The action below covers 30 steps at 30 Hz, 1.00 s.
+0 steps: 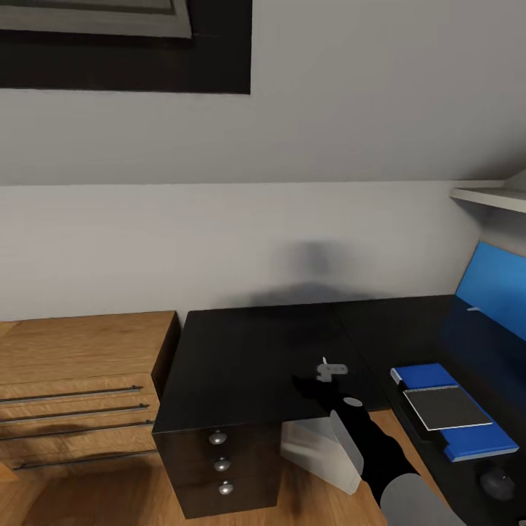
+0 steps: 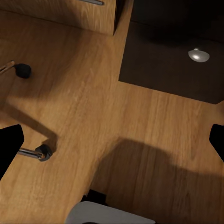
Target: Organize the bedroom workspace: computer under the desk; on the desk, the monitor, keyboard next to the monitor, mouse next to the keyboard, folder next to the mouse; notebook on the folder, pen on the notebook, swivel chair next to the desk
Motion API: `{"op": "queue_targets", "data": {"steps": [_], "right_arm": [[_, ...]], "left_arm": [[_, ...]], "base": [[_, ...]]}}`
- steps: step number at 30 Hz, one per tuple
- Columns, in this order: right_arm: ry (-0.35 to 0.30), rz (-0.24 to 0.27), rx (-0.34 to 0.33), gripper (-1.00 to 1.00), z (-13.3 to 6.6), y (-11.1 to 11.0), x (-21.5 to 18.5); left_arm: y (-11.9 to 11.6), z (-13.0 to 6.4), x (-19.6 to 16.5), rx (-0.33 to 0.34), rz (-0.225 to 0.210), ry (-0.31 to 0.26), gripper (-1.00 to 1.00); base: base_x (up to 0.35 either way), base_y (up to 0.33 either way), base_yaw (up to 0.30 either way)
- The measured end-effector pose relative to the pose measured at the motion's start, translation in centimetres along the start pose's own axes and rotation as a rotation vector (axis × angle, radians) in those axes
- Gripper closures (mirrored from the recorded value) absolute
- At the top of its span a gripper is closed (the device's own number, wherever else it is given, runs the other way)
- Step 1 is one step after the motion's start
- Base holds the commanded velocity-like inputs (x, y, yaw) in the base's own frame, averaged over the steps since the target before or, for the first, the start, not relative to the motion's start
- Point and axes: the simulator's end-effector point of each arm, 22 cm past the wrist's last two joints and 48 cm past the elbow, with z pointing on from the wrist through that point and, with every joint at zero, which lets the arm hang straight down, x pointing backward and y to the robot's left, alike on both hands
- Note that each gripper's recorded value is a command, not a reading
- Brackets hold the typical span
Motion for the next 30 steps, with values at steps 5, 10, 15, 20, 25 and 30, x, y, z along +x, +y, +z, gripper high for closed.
{"op": "queue_targets", "data": {"steps": [5, 10, 15, 20, 25, 30], "right_arm": [[0.046, -0.005, 0.069, -1.0, -0.1, -1.9, 0.7], [0.127, -0.017, 0.157, -1.0, -0.3, -4.1, 1.4], [0.152, -0.038, 0.206, -1.0, 0.0, -5.1, -1.8], [0.15, -0.057, 0.233, -1.0, 0.3, -5.8, -5.9], [0.164, -0.066, 0.25, -1.0, 0.4, -6.6, -7.5], [0.194, -0.071, 0.261, -1.0, 0.5, -7.1, -7.8]], "left_arm": [[0.0, 0.0, 0.0, 0.0, 0.0, 0.0, -1.0], [0.0, 0.0, 0.0, 0.0, 0.0, 0.001, -1.0], [0.1, 0.0, 0.0, -0.001, 0.001, -0.001, -1.0], [0.2, 0.0, -0.1, -0.002, 0.001, -0.002, -1.0], [0.2, 0.0, -0.1, -0.002, 0.002, -0.002, -1.0], [0.2, 0.0, -0.1, -0.002, 0.002, -0.002, -1.0]], "base": [[0.0, 0.0, 0.001], [0.0, 0.0, 0.0], [0.0, 0.0, 0.0], [0.0, 0.0, 0.0], [0.0, 0.0, 0.0], [0.0, 0.0, 0.0]]}}
